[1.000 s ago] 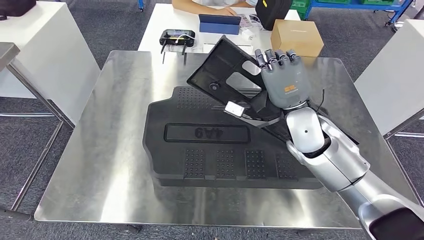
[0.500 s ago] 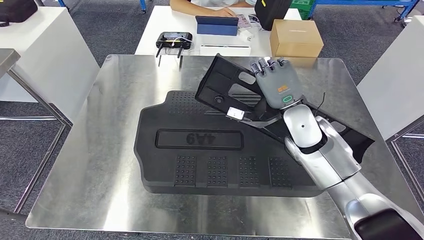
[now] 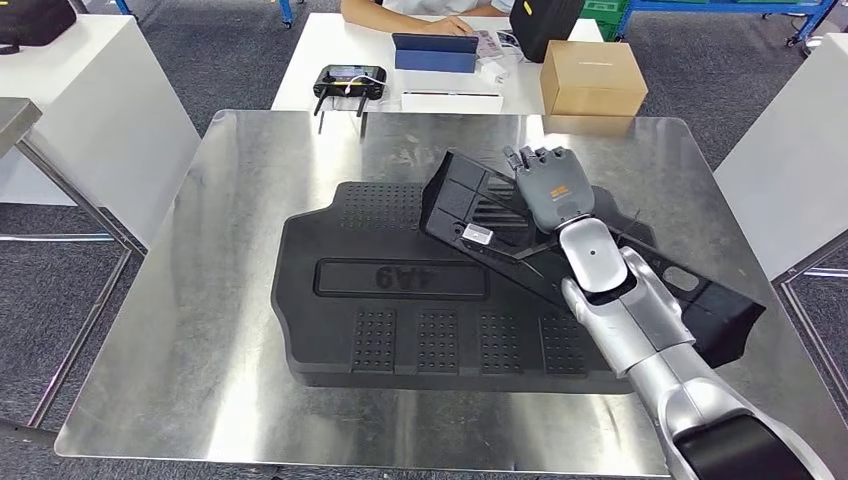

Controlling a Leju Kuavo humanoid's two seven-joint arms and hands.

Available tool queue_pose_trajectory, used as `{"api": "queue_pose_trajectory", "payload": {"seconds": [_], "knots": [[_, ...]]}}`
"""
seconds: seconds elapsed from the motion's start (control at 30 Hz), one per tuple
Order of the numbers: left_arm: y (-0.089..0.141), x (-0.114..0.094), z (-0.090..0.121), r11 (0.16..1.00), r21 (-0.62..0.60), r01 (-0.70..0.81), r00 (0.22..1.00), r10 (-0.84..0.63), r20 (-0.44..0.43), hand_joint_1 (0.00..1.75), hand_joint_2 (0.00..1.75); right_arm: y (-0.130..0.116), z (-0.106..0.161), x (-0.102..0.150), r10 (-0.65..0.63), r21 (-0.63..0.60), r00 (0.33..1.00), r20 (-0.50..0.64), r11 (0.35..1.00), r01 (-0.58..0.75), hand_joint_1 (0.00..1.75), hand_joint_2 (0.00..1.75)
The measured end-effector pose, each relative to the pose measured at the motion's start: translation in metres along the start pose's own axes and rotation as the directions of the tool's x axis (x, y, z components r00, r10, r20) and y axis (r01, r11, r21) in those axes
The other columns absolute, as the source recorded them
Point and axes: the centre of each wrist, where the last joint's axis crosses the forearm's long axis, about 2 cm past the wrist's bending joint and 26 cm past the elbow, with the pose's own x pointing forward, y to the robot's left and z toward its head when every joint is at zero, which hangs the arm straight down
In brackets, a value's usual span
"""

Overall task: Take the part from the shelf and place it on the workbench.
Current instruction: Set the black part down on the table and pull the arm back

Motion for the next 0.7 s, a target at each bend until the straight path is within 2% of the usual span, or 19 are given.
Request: {"api": "queue_pose_trajectory", "payload": {"seconds": [0.7], "knots": [[0.000, 0.002, 0.000, 1.000, 0.023, 0.008, 1.000, -0.008, -0.002, 0.00, 1.75, 0.013, 0.010, 0.007, -0.035, 0.044, 0.999, -0.016, 0.998, 0.035, 0.00, 1.75]]}}
